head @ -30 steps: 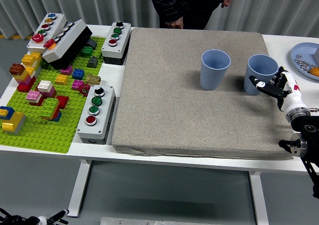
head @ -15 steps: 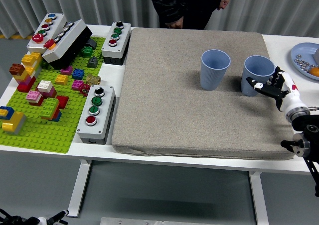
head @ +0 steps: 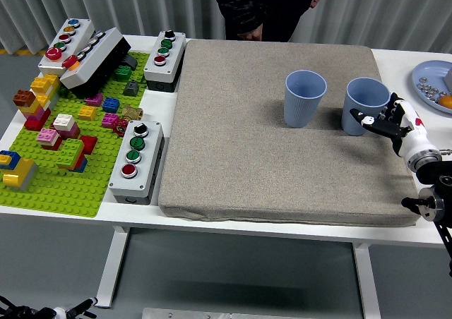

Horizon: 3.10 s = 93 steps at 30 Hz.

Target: Pick cup pour cup place

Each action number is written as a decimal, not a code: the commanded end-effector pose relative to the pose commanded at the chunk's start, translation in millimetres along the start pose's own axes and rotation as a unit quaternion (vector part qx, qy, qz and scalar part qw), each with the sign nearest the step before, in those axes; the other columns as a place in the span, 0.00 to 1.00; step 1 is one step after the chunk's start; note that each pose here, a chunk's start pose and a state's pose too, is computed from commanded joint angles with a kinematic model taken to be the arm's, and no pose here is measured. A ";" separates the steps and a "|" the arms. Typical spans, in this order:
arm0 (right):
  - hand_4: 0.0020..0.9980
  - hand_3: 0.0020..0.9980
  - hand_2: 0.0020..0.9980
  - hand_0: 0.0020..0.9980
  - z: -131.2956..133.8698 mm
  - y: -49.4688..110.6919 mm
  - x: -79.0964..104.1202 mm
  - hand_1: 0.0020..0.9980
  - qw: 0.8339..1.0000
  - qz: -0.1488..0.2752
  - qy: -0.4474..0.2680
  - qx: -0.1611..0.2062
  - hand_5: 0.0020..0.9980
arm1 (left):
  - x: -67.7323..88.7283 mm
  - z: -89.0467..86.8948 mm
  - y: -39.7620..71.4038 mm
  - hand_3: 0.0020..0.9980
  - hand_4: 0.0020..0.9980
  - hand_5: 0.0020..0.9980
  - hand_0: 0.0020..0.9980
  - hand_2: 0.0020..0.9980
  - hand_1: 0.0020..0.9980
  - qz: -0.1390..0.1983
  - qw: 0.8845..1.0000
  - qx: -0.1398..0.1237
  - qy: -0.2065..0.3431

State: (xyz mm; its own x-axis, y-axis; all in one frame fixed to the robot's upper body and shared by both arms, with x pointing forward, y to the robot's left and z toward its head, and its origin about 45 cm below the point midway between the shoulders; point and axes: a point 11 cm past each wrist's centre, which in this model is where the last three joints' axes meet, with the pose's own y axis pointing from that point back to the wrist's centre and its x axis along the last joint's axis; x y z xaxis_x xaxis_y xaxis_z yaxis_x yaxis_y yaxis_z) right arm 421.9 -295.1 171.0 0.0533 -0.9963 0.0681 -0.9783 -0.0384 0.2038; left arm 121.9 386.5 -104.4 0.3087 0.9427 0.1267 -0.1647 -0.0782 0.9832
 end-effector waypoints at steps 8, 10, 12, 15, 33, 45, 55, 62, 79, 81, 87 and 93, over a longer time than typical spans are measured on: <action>0.79 0.93 0.95 0.96 -1.1 -0.3 1.2 0.92 1.000 -0.010 0.004 -0.004 0.18 | -0.1 -0.4 0.0 0.77 0.60 1.00 0.86 0.89 0.87 0.000 1.000 0.001 0.000; 0.82 0.95 0.97 0.97 -1.1 -0.3 1.3 0.93 1.000 -0.012 0.005 -0.005 0.20 | -0.1 -0.6 0.0 0.77 0.60 1.00 0.86 0.89 0.87 0.000 1.000 0.001 0.000; 0.82 0.95 0.97 0.97 -1.0 -0.3 1.1 0.93 1.000 -0.016 0.008 -0.006 0.20 | -0.2 -0.8 0.0 0.77 0.60 1.00 0.86 0.89 0.87 0.000 1.000 0.001 0.000; 0.82 0.95 0.97 0.97 -1.3 -0.4 0.4 0.93 1.000 -0.024 0.013 -0.009 0.20 | -0.2 -0.5 0.0 0.77 0.60 1.00 0.86 0.89 0.87 0.000 1.000 0.001 0.000; 0.85 1.00 1.00 0.99 -3.4 2.6 8.5 0.95 0.999 -0.023 0.024 -0.013 0.22 | -0.8 -3.9 -0.2 0.77 0.60 1.00 0.86 0.89 0.87 -0.001 1.000 0.003 0.002; 0.86 1.00 1.00 1.00 0.0 17.1 22.6 0.95 0.999 -0.025 0.044 -0.021 0.23 | -0.1 -10.0 -0.2 0.77 0.60 1.00 0.86 0.89 0.87 0.000 1.000 0.008 0.006; 0.86 1.00 1.00 1.00 -26.1 22.4 39.2 0.95 0.998 -0.012 0.057 0.005 0.23 | 1.0 -9.0 0.0 0.77 0.60 1.00 0.86 0.89 0.87 0.002 1.000 0.006 0.008; 0.86 1.00 1.00 1.00 -89.0 14.0 56.1 0.95 0.995 0.000 0.091 0.044 0.23 | 3.2 -8.1 0.5 0.77 0.60 1.00 0.86 0.89 0.87 0.003 1.000 0.005 0.010; 0.74 0.76 0.75 0.89 -141.6 -11.8 77.1 0.76 0.968 0.136 -0.139 0.159 1.00 | 1.2 -4.2 0.2 0.77 0.60 1.00 0.86 0.89 0.87 0.000 1.000 0.001 0.008; 0.74 0.76 0.75 0.89 -137.6 -12.7 77.3 0.76 0.969 0.137 -0.137 0.153 1.00 | 1.1 -4.2 0.2 0.77 0.60 1.00 0.86 0.89 0.87 0.000 1.000 0.001 0.007; 0.74 0.79 0.81 0.92 -130.9 -13.4 75.7 0.82 0.971 0.137 -0.135 0.144 1.00 | 0.6 -4.8 0.1 0.77 0.60 1.00 0.86 0.88 0.87 0.000 1.000 0.002 0.007; 0.75 0.81 0.83 0.93 -129.6 -13.8 75.1 0.83 0.972 0.136 -0.132 0.141 1.00 | 0.6 -4.1 0.1 0.77 0.60 1.00 0.86 0.89 0.87 0.000 1.000 0.002 0.007</action>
State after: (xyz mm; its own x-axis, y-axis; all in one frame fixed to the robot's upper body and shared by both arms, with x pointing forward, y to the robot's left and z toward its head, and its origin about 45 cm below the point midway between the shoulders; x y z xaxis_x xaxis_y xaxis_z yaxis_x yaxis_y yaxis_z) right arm 465.3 -359.3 299.9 -0.2319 -0.9563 -0.1780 -0.9669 0.2467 -0.0657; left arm 118.2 388.4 -104.8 0.2961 0.9471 0.1241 -0.1615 -0.0784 0.9838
